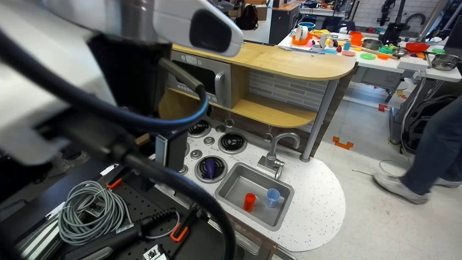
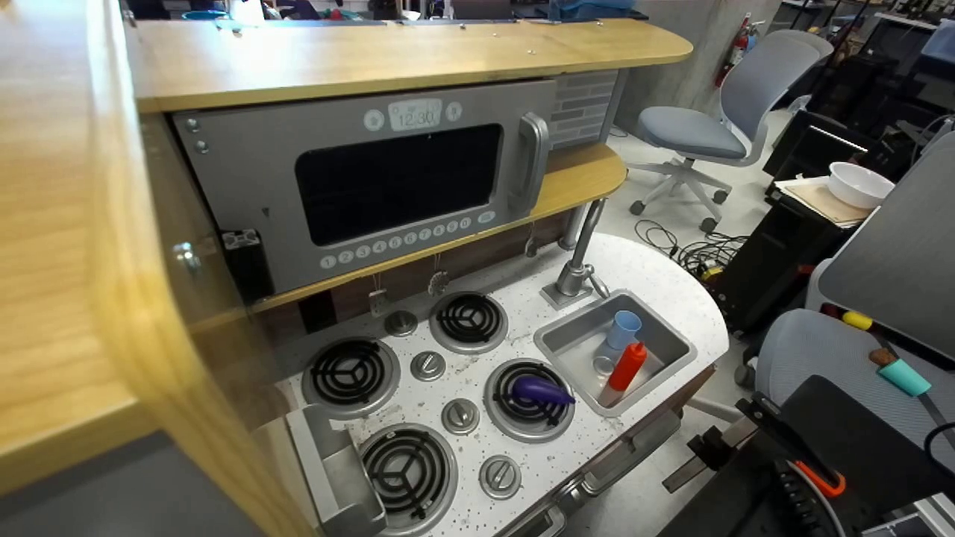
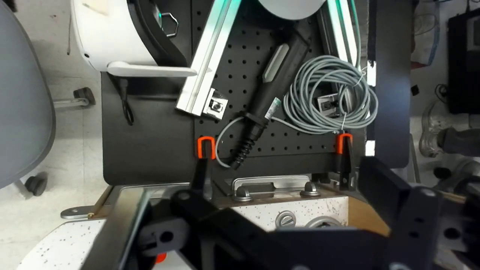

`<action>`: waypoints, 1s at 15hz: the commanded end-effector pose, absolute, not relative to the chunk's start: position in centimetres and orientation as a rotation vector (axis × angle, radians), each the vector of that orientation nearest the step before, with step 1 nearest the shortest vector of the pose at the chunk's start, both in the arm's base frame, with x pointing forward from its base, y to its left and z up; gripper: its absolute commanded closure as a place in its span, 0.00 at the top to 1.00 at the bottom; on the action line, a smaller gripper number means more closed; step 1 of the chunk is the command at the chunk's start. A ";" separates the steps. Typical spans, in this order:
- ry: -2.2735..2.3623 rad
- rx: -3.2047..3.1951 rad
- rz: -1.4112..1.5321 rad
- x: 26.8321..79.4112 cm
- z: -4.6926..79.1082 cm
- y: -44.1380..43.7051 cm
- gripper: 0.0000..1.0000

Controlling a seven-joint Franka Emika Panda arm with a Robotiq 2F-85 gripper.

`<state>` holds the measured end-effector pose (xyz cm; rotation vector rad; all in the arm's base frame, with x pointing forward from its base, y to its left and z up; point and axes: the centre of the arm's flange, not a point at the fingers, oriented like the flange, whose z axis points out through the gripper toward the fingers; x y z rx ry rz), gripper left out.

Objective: Put the sauce bottle in the blue cup

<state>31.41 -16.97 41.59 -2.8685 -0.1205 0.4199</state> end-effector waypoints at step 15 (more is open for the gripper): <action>0.055 -3.076 0.245 49.5 16.1 -16.5 1.00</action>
